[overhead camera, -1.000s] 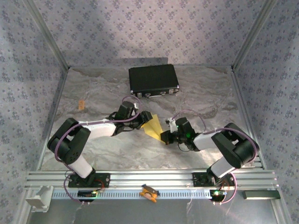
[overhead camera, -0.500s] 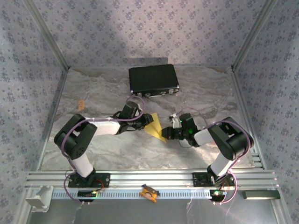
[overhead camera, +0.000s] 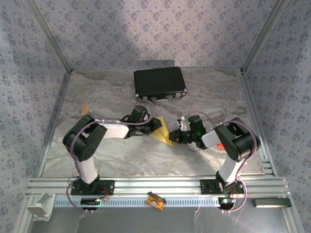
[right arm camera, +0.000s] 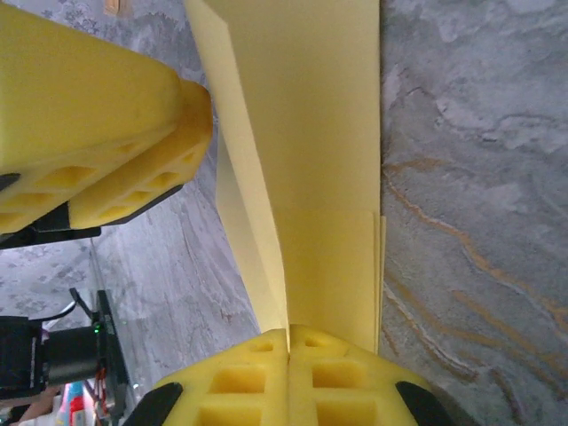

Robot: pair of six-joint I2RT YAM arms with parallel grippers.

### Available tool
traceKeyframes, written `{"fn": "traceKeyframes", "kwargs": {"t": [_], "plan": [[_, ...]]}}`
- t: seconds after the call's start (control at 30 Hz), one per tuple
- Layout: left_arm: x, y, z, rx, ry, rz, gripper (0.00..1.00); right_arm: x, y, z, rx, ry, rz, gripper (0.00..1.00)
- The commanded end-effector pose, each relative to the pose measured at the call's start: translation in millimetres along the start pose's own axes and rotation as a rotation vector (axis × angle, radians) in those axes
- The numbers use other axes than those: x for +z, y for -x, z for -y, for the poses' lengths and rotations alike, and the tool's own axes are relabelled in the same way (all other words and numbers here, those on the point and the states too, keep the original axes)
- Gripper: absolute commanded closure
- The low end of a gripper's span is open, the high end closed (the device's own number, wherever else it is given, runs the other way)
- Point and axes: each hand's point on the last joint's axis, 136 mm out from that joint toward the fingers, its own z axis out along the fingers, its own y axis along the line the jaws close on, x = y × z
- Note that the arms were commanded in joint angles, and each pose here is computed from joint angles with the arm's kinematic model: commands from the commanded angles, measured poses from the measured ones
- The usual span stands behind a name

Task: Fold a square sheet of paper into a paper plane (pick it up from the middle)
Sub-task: Fourth fold the wing at the center of the table.

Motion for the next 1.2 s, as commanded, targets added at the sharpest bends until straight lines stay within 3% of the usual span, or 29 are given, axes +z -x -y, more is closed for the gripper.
{"fn": "traceKeyframes", "kwargs": {"t": [0.0, 1.17], "plan": [[7.4, 2.7, 16.8, 0.017, -0.049, -0.006, 0.8, 1.1, -2.9, 4.3, 0.073, 0.005, -0.035, 1.0], [32.3, 4.9, -14.2, -0.008, 0.067, -0.018, 0.85, 0.9, -7.6, 21.7, 0.178, -0.055, -0.09, 1.0]]}}
